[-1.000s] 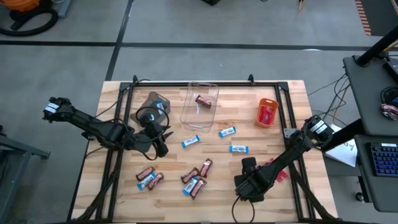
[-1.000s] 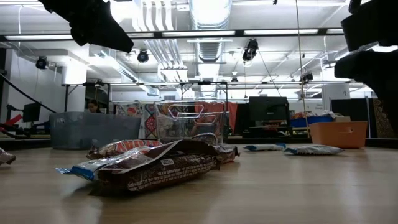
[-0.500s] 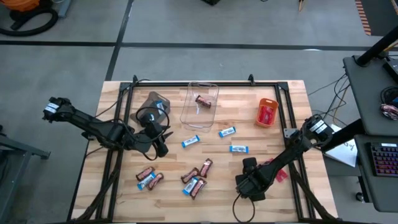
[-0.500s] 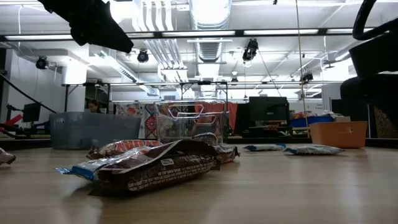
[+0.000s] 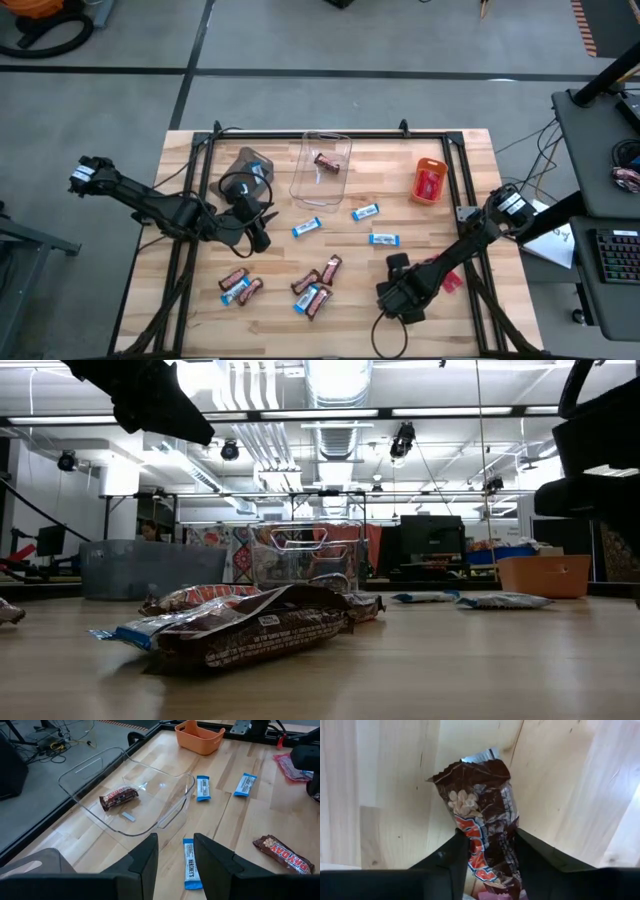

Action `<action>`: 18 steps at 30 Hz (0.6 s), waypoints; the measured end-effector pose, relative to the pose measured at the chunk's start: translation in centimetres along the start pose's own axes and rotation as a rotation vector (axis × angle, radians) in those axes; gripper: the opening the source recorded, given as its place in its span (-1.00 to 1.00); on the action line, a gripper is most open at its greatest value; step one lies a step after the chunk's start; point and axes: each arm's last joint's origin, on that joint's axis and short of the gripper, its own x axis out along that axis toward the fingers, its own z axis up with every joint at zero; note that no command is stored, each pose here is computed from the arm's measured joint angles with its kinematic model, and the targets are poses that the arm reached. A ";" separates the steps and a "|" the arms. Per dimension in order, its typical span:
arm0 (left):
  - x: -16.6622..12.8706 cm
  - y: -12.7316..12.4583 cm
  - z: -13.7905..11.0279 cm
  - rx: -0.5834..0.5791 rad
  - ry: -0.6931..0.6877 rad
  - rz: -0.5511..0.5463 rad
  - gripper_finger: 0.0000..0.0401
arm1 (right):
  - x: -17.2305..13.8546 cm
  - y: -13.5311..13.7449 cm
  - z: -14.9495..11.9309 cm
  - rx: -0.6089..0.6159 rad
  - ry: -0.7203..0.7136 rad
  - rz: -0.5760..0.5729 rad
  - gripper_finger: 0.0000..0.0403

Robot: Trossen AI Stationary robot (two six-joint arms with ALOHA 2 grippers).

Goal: Sort candy
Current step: Put the brown chocolate into the transparent bin

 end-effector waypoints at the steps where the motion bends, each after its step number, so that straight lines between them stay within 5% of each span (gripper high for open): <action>1: 0.0 0.0 0.0 0.000 0.000 0.000 -0.46 | -0.1 0.0 0.0 -0.004 -0.001 0.001 -0.36; 12: 0.0 0.0 0.0 0.003 -0.001 0.000 -0.46 | -5.3 -2.2 2.3 -0.036 -0.151 0.001 -0.60; 18: 0.0 0.0 -0.1 0.018 0.005 0.002 -0.46 | -9.9 -6.5 3.8 -0.048 -0.347 -0.151 -0.66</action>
